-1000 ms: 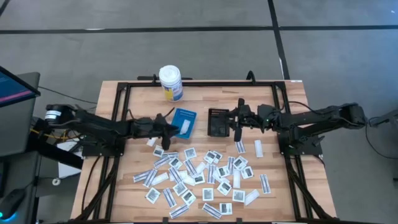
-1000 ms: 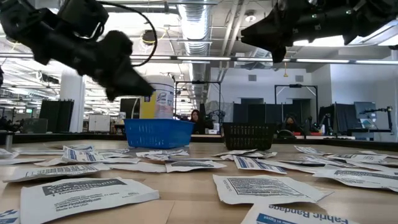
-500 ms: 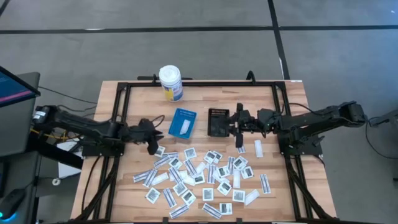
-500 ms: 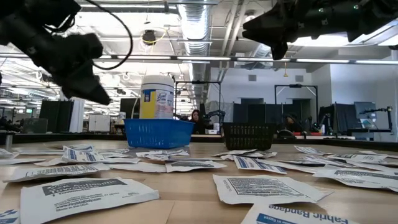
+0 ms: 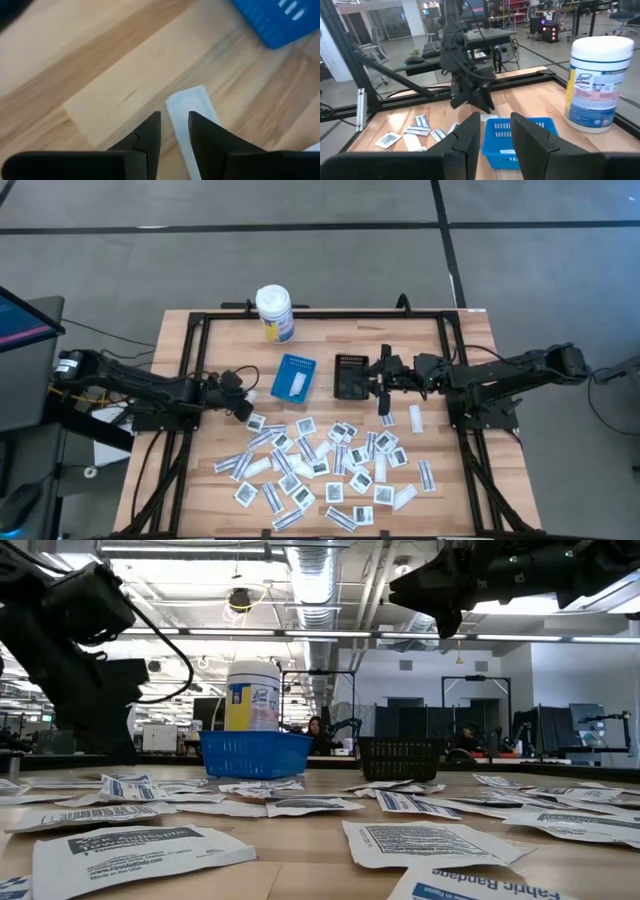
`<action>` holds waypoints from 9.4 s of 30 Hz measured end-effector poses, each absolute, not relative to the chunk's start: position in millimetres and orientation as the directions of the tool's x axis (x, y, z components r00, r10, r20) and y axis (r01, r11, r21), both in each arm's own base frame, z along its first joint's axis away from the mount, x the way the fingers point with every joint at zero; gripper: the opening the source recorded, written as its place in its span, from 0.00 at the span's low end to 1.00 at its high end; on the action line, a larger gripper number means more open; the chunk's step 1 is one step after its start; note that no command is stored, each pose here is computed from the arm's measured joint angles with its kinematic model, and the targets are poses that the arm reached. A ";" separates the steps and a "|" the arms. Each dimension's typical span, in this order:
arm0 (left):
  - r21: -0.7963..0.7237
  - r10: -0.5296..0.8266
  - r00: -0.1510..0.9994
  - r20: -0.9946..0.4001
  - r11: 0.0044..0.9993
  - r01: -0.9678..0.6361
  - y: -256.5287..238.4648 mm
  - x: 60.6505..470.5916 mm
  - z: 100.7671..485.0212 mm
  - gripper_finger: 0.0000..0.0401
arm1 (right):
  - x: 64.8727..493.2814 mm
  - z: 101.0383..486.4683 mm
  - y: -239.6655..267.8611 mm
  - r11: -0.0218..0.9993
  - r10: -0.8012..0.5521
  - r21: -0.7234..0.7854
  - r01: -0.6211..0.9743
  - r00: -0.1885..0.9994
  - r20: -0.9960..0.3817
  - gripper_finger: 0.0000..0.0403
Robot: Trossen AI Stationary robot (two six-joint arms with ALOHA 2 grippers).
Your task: Pick & Place First Aid Supplies
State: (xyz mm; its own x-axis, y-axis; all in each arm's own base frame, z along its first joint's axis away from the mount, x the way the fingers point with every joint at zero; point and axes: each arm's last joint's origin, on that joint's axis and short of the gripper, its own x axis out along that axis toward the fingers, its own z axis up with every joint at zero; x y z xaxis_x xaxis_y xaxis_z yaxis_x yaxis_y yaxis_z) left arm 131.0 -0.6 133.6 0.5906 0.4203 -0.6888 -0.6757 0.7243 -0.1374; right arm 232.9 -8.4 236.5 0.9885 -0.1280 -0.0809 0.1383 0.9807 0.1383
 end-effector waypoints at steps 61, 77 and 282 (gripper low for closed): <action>-0.103 0.432 0.649 -0.626 0.779 -0.618 -3.0 156.2 126.4 0.16 | 232.2 237.6 -21.5 0.971 -0.183 0.142 0.192 0.981 -0.070 0.25; -0.062 0.518 0.584 -0.625 0.713 -0.699 3.1 144.2 112.0 0.30 | 232.1 237.4 -21.9 0.971 -0.185 0.139 0.194 0.980 -0.072 0.25; -0.073 0.002 0.886 -0.464 0.997 -0.041 -80.6 165.6 110.6 0.39 | 361.7 235.0 13.5 0.997 0.038 -0.059 -0.050 0.983 -0.181 0.25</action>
State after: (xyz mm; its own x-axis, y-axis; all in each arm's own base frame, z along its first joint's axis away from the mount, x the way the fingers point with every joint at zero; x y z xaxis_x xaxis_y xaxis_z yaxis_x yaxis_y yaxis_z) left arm 165.6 -80.6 110.6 0.8859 0.0022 -0.4639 -0.0406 0.9965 -0.0729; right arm 361.7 13.5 235.0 0.9828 0.0383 -0.1807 -0.0498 0.9970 -0.0594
